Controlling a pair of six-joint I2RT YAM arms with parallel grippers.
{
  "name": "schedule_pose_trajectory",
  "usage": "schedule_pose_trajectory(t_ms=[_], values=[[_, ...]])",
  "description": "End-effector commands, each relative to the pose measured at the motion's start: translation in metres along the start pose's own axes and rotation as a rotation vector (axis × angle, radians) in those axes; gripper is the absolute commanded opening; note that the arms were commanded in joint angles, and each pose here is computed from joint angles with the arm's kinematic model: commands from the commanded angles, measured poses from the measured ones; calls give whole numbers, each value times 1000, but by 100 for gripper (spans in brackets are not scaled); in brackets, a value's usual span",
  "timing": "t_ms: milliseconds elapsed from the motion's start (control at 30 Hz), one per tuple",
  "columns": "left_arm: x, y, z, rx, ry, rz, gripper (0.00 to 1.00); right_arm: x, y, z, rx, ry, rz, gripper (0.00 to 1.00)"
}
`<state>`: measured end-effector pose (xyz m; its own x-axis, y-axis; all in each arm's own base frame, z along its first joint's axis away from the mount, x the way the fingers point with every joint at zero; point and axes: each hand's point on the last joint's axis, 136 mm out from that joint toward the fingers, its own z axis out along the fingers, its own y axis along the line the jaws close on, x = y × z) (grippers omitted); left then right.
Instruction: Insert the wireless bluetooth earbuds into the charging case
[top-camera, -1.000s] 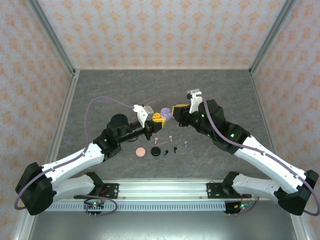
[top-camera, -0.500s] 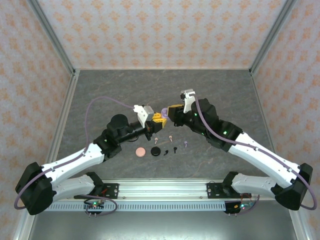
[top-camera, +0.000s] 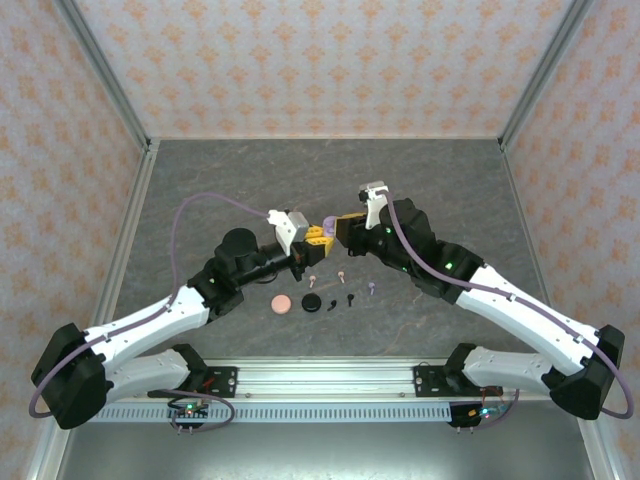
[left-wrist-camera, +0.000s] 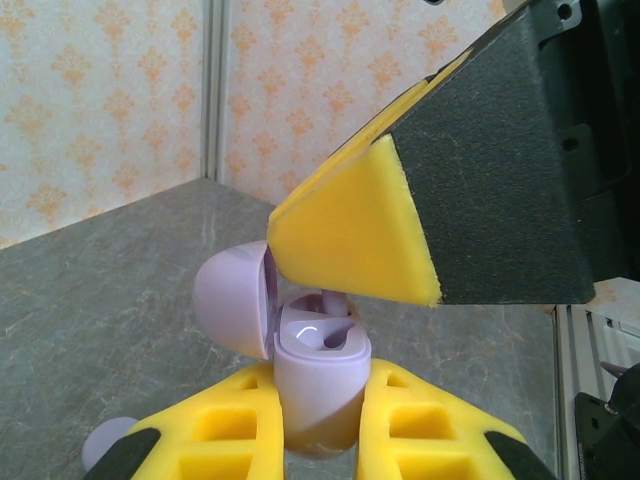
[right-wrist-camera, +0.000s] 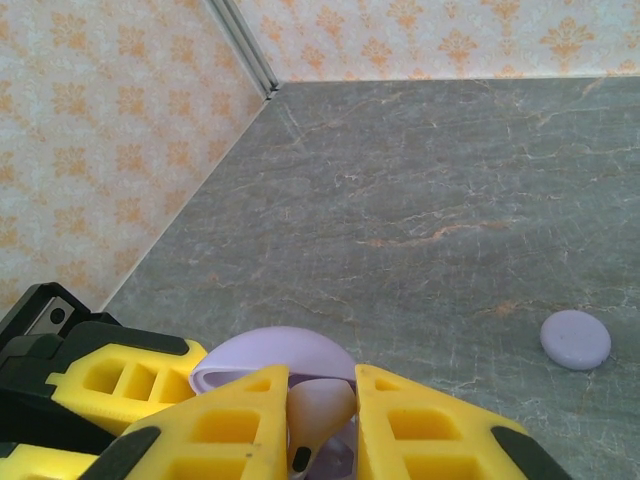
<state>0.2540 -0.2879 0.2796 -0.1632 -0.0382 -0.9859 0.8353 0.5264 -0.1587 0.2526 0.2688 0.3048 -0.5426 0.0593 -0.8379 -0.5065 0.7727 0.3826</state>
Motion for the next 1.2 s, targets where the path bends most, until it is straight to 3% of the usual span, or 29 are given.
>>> schedule_pose_trajectory(t_ms=[0,333,567,800,967,1167], values=[[-30,-6,1,7,-76,39,0,-1,3,-4,-8,2,-4,20],[-30,-7,3,15,-74,37,0,5,10,-7,-35,70,-12,25],[-29,-9,2,18,-73,38,0,-29,16,-30,-10,13,-69,49],[-28,-8,-3,6,-72,44,0,-40,-5,-51,79,-19,-82,60],[-22,-5,-9,-20,-50,52,0,-3,-49,-48,209,85,-11,62],[-10,-1,-25,-65,-19,56,0,76,-104,-39,399,280,67,60]])
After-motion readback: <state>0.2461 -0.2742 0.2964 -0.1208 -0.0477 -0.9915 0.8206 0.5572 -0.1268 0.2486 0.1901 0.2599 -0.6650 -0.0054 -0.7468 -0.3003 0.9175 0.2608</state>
